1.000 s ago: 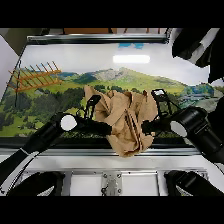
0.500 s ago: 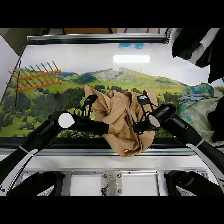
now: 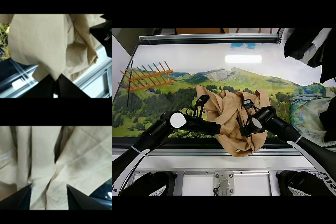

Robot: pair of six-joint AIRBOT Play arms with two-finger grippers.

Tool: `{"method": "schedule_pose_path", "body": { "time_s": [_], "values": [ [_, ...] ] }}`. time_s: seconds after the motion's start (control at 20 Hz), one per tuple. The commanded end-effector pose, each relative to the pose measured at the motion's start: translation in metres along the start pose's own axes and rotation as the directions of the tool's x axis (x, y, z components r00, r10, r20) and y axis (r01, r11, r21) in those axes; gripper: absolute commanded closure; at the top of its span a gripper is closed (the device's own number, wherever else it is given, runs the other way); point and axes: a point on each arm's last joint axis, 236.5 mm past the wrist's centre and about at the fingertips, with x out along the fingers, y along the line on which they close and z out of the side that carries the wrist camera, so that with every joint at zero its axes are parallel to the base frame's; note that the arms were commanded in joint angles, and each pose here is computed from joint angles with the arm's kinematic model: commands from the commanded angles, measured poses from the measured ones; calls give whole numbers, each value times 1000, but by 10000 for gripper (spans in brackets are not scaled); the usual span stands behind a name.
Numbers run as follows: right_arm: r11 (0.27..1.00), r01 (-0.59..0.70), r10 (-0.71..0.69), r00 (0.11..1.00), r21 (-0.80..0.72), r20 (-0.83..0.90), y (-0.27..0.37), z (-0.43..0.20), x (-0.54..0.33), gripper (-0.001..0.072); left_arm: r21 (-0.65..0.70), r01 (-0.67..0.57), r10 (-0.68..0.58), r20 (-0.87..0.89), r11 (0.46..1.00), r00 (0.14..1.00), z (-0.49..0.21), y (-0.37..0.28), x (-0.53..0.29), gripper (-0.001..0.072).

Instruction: Fold the clothes and pants, and hang the long-sleeved shirts on hangers.

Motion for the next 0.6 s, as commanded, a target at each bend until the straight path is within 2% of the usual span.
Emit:
{"method": "schedule_pose_path", "body": {
  "time_s": [0.0, 0.25, 0.55],
  "values": [
    [1000, 6, -6, 1000, -10, 0, 2, -2, -1, 263, -1, -1, 1, -4, 1000, 1000, -1, 1, 0, 691],
    [1000, -18, 18, 998, -6, 61, 1, 1, -24, 263, -1, -1, 1, -3, 1000, 1000, -1, 1, 0, 691],
    [997, -80, 80, 997, 14, -10, 23, -9, -8, 263, -1, -1, 1, -8, 1000, 1000, -2, 1, 0, 692]
  ]
}}
